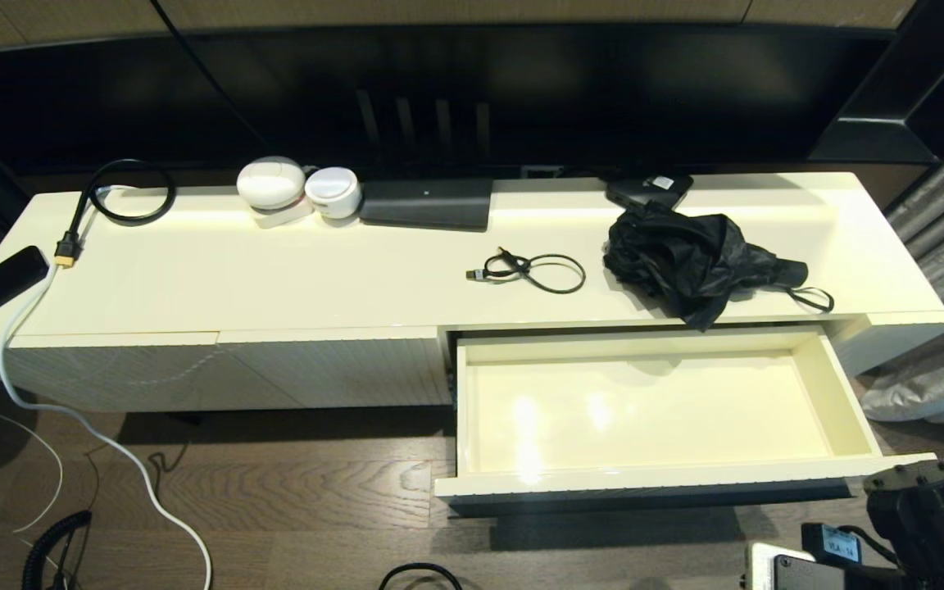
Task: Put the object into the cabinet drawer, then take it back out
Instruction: Close the drawer
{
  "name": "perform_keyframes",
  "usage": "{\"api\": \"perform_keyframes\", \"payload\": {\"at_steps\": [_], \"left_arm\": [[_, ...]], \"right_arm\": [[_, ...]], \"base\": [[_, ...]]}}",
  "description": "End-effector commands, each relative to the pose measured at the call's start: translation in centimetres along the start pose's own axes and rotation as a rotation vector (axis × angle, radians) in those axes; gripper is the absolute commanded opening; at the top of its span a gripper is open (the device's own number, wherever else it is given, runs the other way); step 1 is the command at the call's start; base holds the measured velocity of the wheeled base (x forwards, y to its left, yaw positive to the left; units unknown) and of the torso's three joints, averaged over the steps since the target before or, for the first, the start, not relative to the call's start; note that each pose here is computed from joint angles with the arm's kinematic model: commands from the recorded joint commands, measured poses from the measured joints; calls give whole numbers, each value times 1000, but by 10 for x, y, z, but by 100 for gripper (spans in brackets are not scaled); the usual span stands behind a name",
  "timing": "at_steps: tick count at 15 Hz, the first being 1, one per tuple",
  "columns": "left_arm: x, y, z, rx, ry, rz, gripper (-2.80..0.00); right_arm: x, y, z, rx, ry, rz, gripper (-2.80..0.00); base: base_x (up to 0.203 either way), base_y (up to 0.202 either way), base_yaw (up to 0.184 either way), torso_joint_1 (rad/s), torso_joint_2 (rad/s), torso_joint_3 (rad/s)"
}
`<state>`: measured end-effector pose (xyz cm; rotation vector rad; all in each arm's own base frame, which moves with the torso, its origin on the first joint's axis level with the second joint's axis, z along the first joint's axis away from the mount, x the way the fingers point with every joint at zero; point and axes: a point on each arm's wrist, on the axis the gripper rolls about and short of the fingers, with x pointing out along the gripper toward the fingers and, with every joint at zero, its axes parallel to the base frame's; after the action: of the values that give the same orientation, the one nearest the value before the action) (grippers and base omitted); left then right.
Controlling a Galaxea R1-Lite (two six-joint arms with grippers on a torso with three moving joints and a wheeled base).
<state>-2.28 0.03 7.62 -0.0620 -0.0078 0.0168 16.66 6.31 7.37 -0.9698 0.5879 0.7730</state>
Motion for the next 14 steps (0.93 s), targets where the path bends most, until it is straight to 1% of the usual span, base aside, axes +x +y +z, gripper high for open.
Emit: {"api": "perform_keyframes", "payload": {"at_steps": [1,9,14], "left_arm": [[0,0,0,-1,-1,1,-280],[0,0,0,-1,0,0,-280],[0,0,0,-1,0,1,-280]], "right_arm": [[19,-3,-4,7,19,2,-280],[50,-22,-2,13,13,-159,-280],[54,-38,1,25,-10,-252,-280]], "base": [[0,0,0,0,0,0],[0,0,0,0,0,0],[0,0,0,0,0,0]]}}
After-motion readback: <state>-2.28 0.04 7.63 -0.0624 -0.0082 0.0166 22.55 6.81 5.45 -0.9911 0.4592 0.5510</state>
